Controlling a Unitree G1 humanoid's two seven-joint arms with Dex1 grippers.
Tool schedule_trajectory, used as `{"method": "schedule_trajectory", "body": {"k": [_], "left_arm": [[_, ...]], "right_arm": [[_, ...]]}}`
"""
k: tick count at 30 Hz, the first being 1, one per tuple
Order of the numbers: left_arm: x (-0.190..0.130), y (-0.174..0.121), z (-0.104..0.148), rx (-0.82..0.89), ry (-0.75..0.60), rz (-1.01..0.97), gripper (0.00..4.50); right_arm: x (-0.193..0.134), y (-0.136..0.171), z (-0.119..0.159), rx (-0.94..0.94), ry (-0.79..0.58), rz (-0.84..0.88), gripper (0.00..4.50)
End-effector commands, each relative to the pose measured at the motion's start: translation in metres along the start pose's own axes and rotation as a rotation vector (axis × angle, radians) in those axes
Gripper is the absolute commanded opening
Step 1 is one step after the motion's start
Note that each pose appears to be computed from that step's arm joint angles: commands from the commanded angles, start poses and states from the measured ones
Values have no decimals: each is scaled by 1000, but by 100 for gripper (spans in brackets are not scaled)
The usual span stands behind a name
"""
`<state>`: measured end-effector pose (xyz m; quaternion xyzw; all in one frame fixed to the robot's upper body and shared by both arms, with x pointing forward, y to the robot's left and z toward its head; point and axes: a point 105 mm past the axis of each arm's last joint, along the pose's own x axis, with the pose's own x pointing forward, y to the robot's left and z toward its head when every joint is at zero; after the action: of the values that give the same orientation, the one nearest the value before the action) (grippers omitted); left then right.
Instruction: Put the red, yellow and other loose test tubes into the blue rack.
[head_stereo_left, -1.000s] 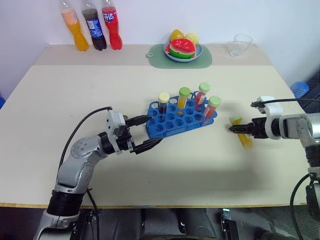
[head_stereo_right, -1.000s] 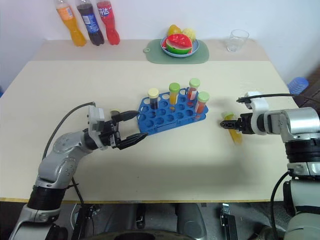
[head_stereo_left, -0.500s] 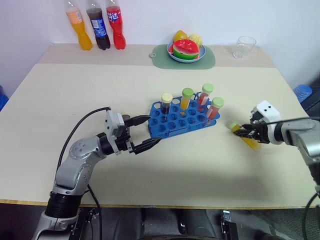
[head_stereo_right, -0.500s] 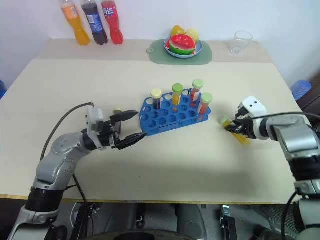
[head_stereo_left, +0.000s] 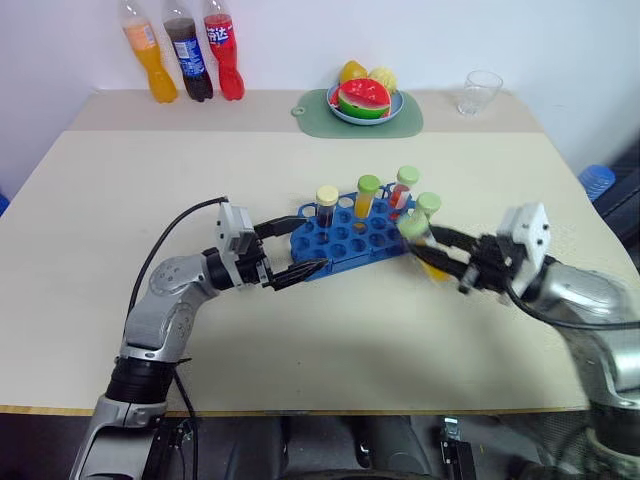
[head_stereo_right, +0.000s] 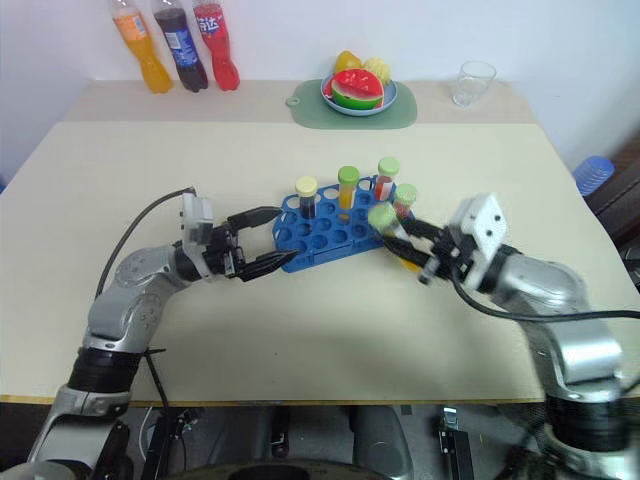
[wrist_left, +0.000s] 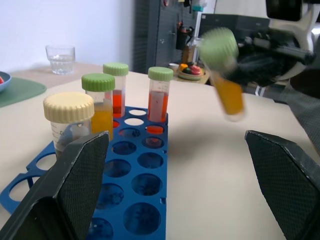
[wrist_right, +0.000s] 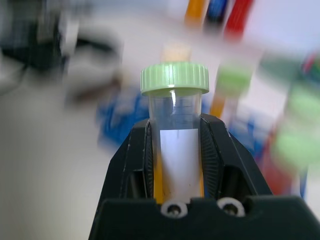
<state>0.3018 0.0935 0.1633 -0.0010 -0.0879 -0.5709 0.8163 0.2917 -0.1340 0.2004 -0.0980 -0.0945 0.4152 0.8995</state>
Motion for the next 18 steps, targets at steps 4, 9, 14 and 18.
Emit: {"method": "schedule_trajectory", "body": {"k": [4, 9, 14, 18], "left_arm": [[-7, 3, 4, 34, 11, -5, 450], [-10, 4, 8, 43, 13, 6, 450], [-13, 4, 11, 50, 18, 18, 450], [-16, 3, 11, 51, 24, 29, 450]], "right_arm": [[41, -11, 15, -10, -238, -183, 81], [53, -10, 2, -6, -262, -213, 81], [54, -11, -20, 11, -241, -245, 81], [54, -11, -35, 35, -226, -268, 81]]}}
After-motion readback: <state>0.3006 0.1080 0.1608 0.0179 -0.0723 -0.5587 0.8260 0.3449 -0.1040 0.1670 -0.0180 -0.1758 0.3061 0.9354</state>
